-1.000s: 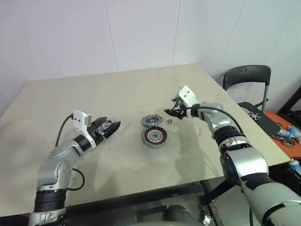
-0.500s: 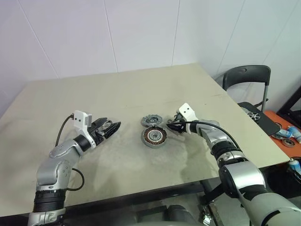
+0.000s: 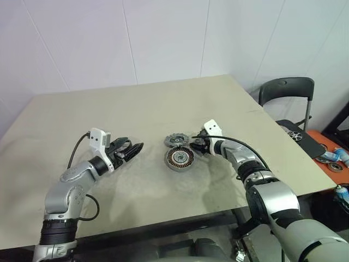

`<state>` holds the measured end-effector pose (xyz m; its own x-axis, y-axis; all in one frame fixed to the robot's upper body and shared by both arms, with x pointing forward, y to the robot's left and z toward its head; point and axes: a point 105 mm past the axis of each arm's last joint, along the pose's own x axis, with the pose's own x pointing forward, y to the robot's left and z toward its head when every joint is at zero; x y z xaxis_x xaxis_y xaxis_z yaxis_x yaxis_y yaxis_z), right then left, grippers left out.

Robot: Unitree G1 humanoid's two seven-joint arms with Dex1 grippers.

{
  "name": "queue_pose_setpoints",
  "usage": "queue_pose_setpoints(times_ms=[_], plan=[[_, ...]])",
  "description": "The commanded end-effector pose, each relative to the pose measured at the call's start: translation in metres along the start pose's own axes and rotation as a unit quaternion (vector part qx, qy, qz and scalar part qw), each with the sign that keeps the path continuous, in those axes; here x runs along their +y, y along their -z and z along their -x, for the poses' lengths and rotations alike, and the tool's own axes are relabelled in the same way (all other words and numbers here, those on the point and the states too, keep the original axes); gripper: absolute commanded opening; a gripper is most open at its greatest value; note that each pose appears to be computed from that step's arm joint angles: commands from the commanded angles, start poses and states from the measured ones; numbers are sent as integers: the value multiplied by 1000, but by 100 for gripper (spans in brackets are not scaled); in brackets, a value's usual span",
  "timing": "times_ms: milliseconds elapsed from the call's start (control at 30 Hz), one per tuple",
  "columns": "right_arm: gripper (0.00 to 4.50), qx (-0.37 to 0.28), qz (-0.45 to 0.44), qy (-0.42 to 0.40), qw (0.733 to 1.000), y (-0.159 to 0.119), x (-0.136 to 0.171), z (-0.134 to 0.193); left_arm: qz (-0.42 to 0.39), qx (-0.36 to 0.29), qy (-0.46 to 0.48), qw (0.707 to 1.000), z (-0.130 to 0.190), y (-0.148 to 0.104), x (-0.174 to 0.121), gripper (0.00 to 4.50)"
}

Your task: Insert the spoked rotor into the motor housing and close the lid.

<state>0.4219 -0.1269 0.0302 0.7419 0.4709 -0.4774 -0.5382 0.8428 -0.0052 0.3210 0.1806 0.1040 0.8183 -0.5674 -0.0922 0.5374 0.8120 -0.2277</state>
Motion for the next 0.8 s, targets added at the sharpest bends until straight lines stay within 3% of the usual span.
queue_pose_setpoints(times_ms=[33,633,767,800], plan=[[341,5,-56,38,998,1,-15,4,-25,-15,10,1000,0,-16,-4,432],[341,24,48,-17,998,11,16,-6,-33,-13,11,999,0,-16,3,432],[341,40,19,-5,999,23,11,-4,-36,-13,12,999,-1,-18,2,432],[323,41,13,-4,999,24,10,-4,-36,-14,12,999,-1,-18,2,432]])
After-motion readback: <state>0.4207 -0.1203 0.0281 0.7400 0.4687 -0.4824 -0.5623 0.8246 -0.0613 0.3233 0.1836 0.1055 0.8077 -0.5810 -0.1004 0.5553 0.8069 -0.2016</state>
